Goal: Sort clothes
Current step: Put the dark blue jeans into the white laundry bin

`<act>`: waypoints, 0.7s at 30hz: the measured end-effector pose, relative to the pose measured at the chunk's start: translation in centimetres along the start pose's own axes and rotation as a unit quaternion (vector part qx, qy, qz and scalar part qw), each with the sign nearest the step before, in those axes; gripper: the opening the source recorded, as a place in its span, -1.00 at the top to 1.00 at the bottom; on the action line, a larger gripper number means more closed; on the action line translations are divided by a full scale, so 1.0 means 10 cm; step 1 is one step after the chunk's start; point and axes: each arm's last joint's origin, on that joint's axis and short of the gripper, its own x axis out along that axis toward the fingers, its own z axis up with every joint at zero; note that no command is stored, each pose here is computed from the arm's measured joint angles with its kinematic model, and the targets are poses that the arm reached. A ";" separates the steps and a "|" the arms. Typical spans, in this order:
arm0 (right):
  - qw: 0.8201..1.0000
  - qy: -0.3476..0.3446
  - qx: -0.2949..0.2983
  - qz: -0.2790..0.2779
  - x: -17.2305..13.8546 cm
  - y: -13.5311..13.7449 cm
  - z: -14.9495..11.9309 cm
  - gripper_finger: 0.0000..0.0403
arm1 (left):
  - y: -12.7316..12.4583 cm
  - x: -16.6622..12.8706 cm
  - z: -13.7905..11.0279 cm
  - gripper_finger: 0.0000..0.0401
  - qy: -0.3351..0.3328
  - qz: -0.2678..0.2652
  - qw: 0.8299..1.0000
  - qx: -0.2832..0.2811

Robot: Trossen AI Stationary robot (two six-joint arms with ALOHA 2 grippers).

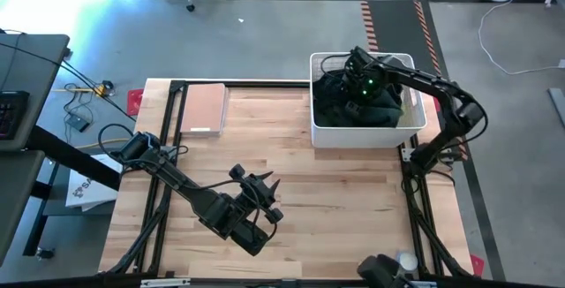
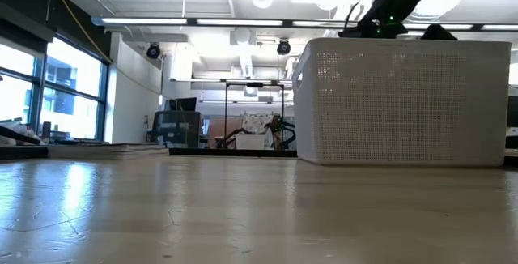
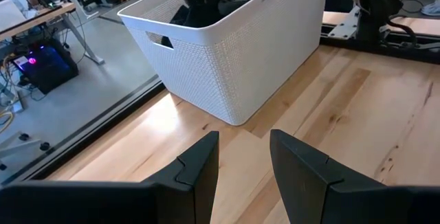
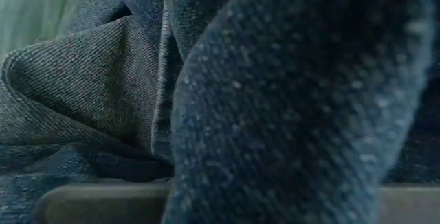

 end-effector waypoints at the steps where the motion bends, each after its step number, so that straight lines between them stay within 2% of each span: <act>1: 1.000 -0.001 -0.002 -0.001 0.00 0.00 0.00 0.84 | 0.00 0.00 0.00 0.36 0.000 0.000 1.000 -0.001; 3: 1.000 0.003 -0.017 0.000 -0.03 0.00 0.01 0.80 | -0.01 0.00 0.01 0.36 -0.001 -0.002 1.000 -0.007; 7: 0.999 0.007 -0.035 -0.012 -0.26 0.06 0.06 0.55 | -0.02 0.00 0.01 0.36 -0.003 -0.004 1.000 -0.013; 14: 0.994 -0.040 -0.065 -0.084 -1.13 0.25 0.19 0.14 | -0.02 0.00 0.01 0.36 -0.003 -0.004 1.000 -0.006; 17: 0.990 -0.078 -0.045 -0.108 -1.52 0.33 0.19 0.08 | -0.02 0.00 0.01 0.36 -0.003 -0.004 1.000 -0.006; 21: 0.988 -0.113 0.021 -0.106 -1.92 0.43 0.07 0.07 | -0.02 0.00 0.01 0.36 -0.003 -0.004 1.000 -0.006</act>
